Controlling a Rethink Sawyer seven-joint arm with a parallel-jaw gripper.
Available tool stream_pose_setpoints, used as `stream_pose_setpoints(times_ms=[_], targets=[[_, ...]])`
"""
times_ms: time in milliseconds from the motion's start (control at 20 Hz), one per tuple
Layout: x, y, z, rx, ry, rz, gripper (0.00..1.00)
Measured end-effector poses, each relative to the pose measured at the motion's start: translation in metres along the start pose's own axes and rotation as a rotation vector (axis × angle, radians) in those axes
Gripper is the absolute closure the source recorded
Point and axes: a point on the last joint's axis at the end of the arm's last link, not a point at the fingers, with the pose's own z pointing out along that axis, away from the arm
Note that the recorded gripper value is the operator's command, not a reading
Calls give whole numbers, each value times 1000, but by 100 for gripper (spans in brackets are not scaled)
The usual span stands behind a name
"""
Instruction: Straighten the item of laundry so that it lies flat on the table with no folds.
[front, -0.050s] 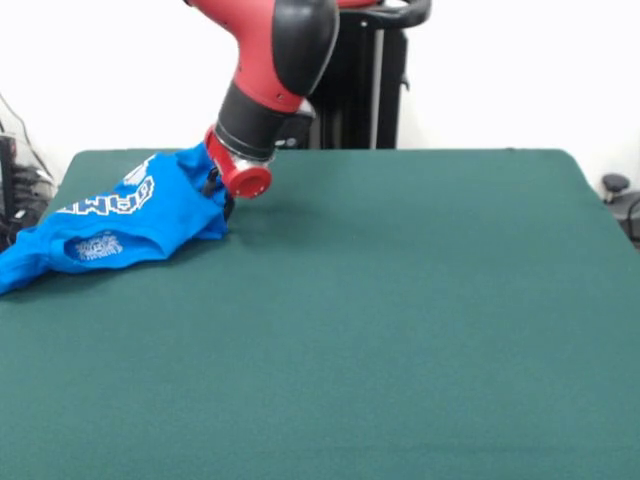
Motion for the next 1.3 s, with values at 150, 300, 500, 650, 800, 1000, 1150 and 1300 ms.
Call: stream_pose_setpoints(times_ms=[150, 300, 500, 650, 800, 1000, 1150, 1300], targets=[[-11, -5, 6, -6, -13, 21, 0], [-25, -12, 10, -14, -13, 49, 0], [-43, -12, 6, -31, -16, 93, 0], [-57, -6, 0, -62, -11, 128, 0], [-64, 1, -2, -89, 0, 153, 0], [-59, 12, -9, -114, -15, 136, 100], [-58, 14, -10, -117, -18, 133, 100], [-43, 24, -18, -116, -52, 100, 100]])
